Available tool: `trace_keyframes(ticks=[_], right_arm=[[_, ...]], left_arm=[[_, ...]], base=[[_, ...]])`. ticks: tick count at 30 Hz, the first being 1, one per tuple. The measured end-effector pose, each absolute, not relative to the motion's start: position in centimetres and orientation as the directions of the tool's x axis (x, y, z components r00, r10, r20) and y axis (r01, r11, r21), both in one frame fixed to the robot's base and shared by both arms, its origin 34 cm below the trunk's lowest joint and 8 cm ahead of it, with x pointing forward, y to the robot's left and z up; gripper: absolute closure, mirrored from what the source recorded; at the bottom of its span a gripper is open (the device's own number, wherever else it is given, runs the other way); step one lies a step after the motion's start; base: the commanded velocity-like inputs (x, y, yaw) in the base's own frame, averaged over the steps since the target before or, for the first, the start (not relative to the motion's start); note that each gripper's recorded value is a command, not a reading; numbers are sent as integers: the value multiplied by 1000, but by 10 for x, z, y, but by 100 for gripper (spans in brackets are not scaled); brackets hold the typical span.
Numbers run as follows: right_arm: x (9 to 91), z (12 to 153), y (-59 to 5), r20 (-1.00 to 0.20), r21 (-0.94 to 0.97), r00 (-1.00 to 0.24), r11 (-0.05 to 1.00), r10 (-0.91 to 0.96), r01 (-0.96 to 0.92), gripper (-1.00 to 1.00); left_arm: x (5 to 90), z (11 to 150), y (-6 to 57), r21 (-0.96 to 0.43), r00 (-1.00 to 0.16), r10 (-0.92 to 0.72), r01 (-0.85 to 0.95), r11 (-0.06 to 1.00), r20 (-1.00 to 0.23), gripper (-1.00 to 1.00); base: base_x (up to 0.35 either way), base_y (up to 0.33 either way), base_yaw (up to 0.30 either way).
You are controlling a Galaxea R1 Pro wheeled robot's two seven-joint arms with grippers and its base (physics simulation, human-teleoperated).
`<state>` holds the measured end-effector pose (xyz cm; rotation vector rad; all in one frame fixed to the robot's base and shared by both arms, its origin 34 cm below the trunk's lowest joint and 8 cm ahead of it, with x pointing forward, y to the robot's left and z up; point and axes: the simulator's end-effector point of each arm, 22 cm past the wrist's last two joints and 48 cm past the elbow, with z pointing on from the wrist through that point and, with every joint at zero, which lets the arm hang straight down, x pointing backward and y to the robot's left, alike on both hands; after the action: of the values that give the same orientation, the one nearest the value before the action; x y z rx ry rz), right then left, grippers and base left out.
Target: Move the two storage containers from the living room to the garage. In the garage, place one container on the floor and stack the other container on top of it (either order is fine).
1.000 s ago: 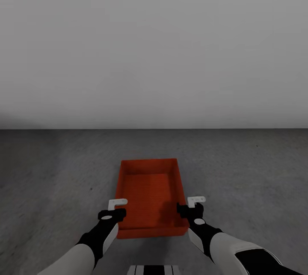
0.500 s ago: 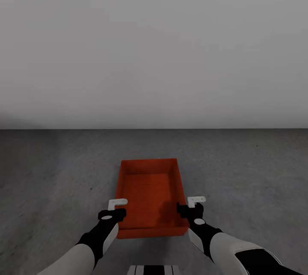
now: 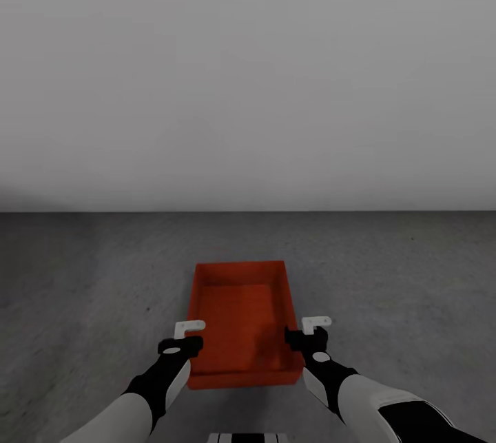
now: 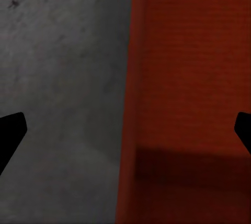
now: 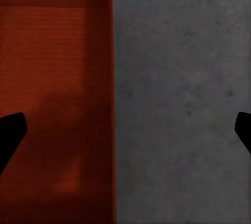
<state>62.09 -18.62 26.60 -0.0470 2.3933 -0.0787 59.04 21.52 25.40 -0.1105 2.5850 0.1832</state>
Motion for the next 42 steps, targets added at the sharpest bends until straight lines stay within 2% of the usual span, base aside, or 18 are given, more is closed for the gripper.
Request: trace_keyframes(ticks=[42], right_arm=[[643,359,-187,-685,-69,-726,998,-53,-8,-100]], left_arm=[[610,345,216,109,-852,-43,-117,987,-522,-100]], base=[[0,0,0]])
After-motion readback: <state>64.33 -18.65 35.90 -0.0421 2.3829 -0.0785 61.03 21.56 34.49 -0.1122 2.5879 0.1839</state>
